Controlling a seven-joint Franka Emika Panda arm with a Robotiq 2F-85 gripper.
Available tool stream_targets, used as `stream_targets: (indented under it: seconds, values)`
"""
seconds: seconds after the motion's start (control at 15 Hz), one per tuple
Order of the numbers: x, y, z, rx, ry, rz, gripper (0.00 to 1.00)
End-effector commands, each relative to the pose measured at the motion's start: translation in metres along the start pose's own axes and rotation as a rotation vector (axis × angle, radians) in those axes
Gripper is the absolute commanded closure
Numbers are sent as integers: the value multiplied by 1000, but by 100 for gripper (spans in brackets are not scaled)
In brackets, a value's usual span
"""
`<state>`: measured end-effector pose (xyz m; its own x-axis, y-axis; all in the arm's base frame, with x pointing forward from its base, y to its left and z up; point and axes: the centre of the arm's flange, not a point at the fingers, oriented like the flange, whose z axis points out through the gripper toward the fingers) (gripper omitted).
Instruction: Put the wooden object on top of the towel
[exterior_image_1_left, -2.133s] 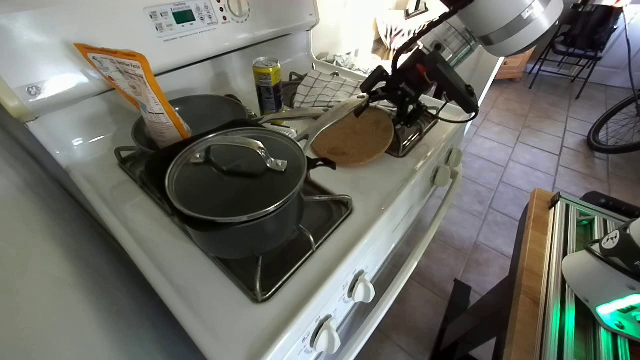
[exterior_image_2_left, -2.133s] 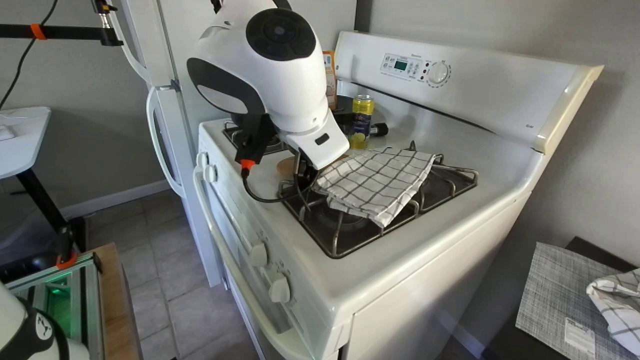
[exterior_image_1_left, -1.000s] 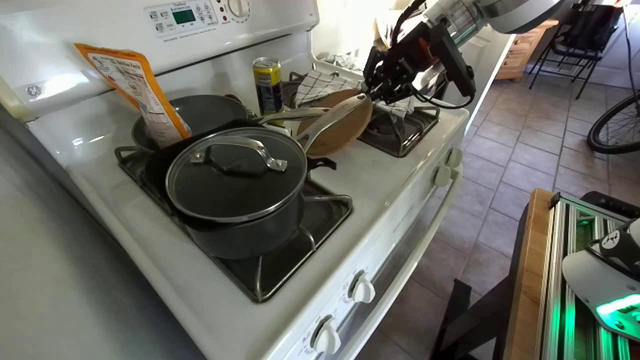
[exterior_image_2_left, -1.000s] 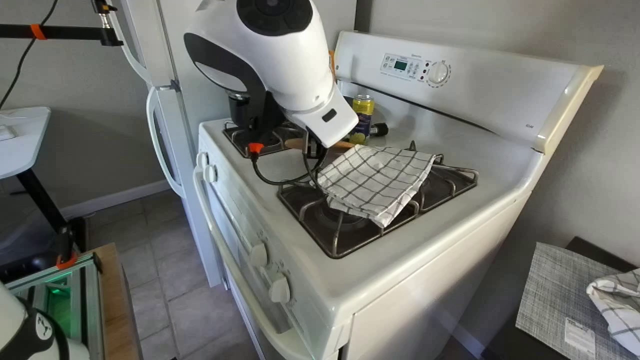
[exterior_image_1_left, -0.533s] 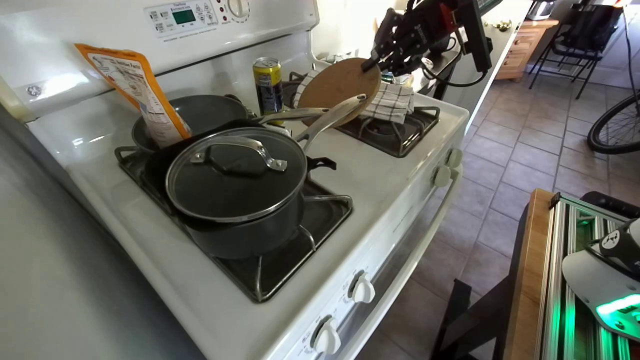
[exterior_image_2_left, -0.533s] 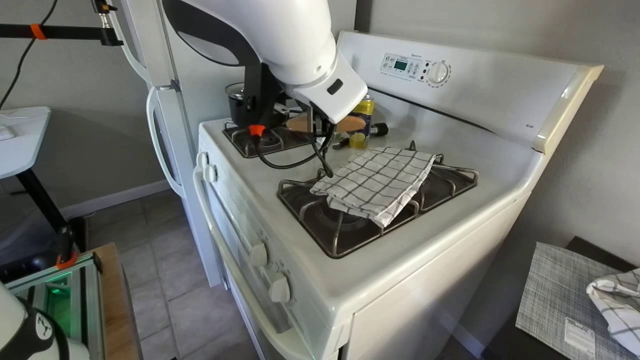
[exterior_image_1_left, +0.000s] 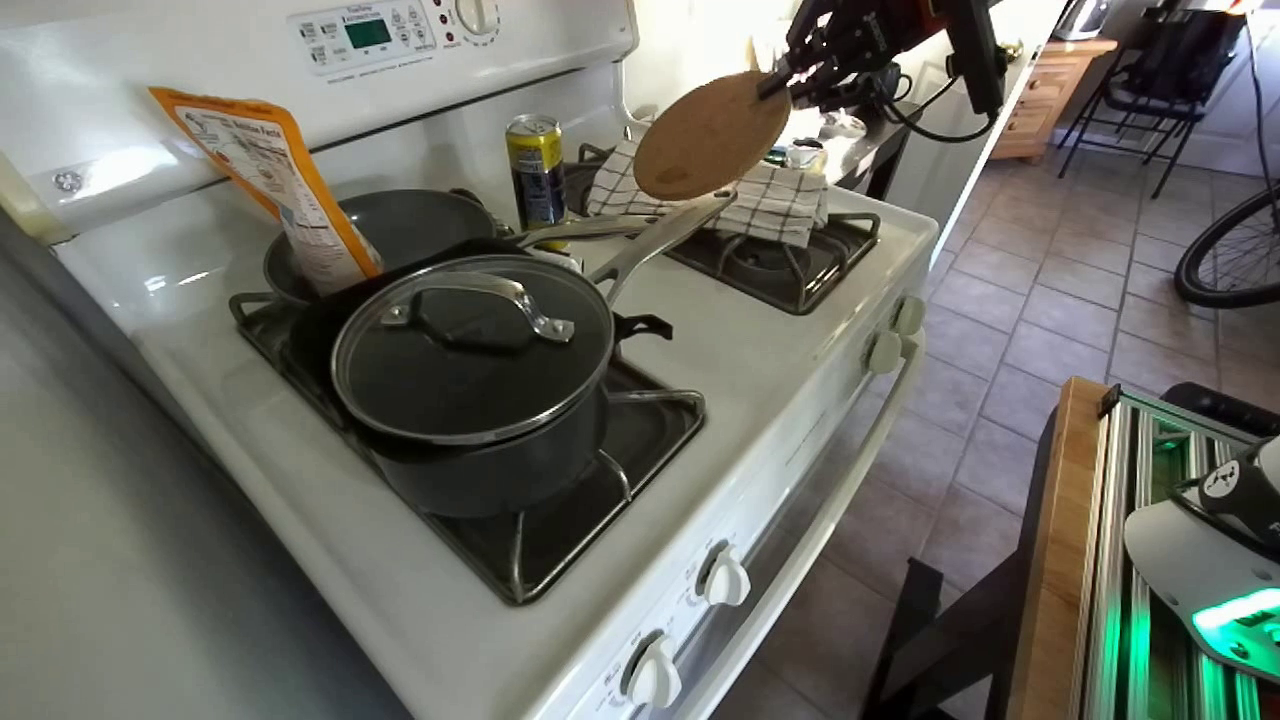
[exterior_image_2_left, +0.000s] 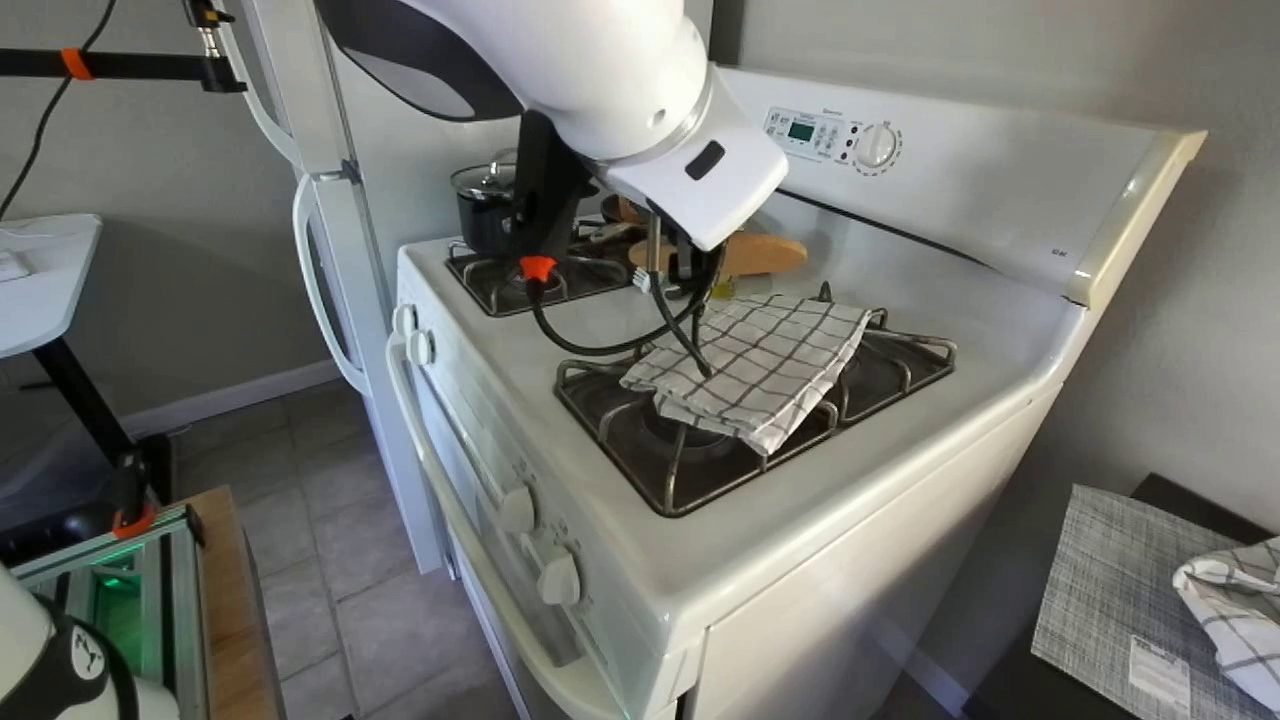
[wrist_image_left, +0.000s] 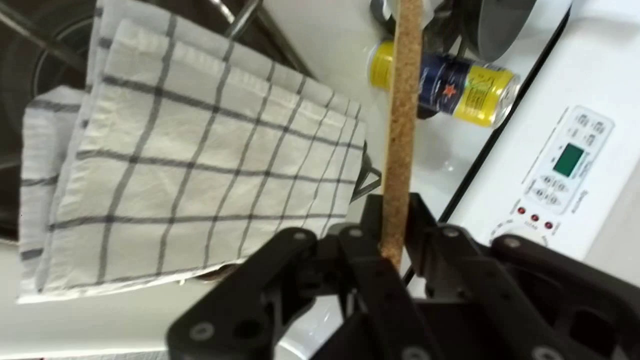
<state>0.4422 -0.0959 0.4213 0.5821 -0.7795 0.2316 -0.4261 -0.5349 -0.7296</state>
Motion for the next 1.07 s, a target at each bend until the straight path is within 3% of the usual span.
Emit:
stream_targets:
  seconds: [0.0, 0.4, 0.8, 0.87, 1.0]
  values:
    - [9, 25, -6, -51, 76, 97, 96]
    - [9, 76, 9, -135, 129, 171, 96]
    - [6, 101, 32, -181, 48, 268, 96]
    - [4, 103, 34, -207, 9, 290, 59]
    - [1, 105, 33, -251, -70, 321, 52]
